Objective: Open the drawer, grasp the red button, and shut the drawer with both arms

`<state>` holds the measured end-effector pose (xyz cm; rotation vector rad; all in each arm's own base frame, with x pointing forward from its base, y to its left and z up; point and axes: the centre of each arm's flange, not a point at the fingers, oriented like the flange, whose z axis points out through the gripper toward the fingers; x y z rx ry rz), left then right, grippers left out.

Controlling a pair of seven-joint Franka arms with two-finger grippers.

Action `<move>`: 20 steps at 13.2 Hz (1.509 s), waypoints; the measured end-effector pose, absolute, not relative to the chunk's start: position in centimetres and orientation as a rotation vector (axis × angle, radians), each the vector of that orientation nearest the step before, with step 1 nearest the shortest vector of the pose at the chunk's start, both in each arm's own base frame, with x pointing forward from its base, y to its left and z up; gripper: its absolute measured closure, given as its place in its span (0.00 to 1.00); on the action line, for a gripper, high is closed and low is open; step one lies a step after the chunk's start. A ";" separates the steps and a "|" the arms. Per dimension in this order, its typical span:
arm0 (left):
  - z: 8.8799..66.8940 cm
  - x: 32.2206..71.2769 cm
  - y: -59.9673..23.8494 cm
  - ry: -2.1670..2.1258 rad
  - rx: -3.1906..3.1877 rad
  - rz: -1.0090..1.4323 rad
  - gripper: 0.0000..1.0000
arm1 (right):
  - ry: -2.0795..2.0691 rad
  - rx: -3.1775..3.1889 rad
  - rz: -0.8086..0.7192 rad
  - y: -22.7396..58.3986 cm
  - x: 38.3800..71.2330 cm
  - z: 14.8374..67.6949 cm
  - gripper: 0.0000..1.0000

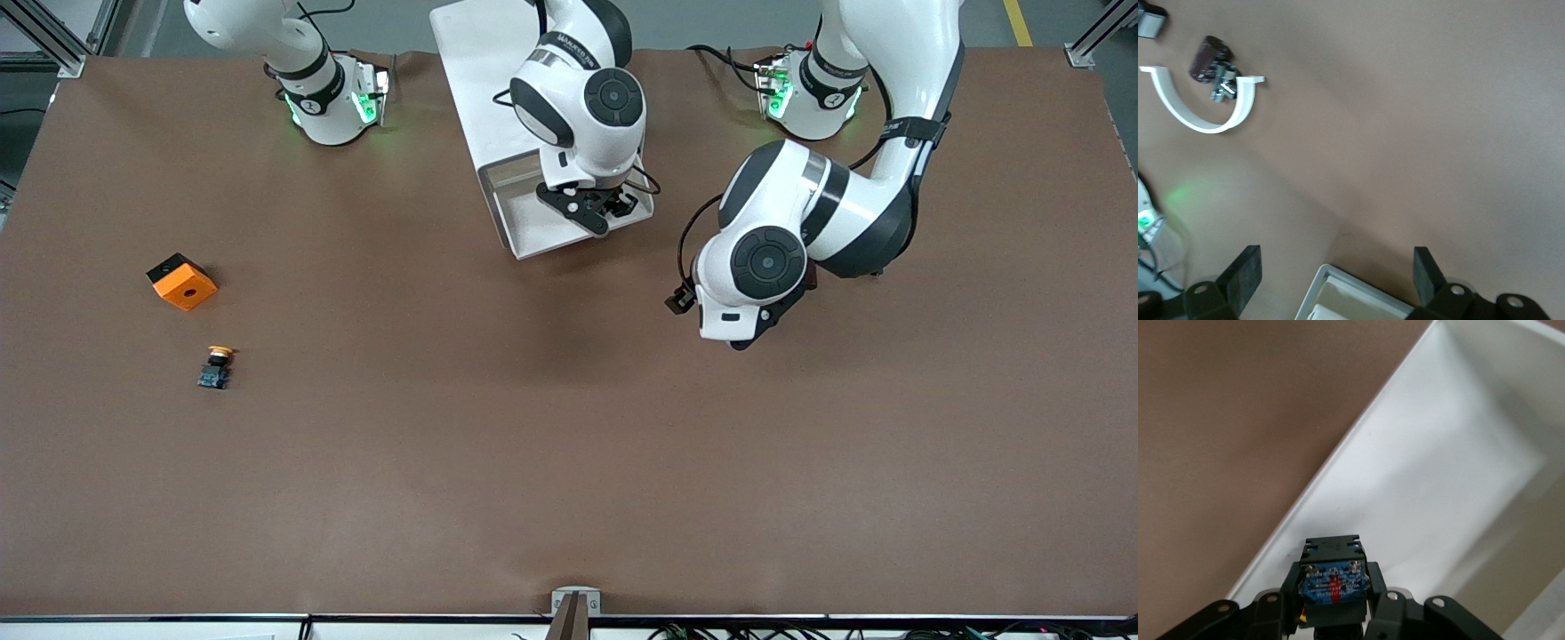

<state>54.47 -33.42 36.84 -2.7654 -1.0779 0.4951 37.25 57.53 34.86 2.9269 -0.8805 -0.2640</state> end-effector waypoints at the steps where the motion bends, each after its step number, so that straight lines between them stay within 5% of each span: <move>1: 35.9 53.8 -34.0 -1.075 -2.792 0.476 0.00 | -0.889 2.938 -0.259 57.6 37.6 35.4 0.59; 5: 32.2 50.7 -35.9 -1.041 -2.851 0.447 0.00 | -0.945 2.962 -0.259 56.8 40.5 38.2 0.59; 9: 31.4 49.9 -36.4 -1.079 -2.883 0.465 0.00 | -0.744 3.021 -0.287 50.8 47.1 41.8 0.59; 15: 29.7 45.8 -40.7 -1.036 -2.993 0.477 0.00 | -0.451 3.071 -0.258 28.7 60.4 45.6 0.59; 20: 29.1 42.5 -43.4 -0.940 -3.020 0.510 0.00 | -0.370 3.108 -0.207 12.3 65.6 40.8 0.59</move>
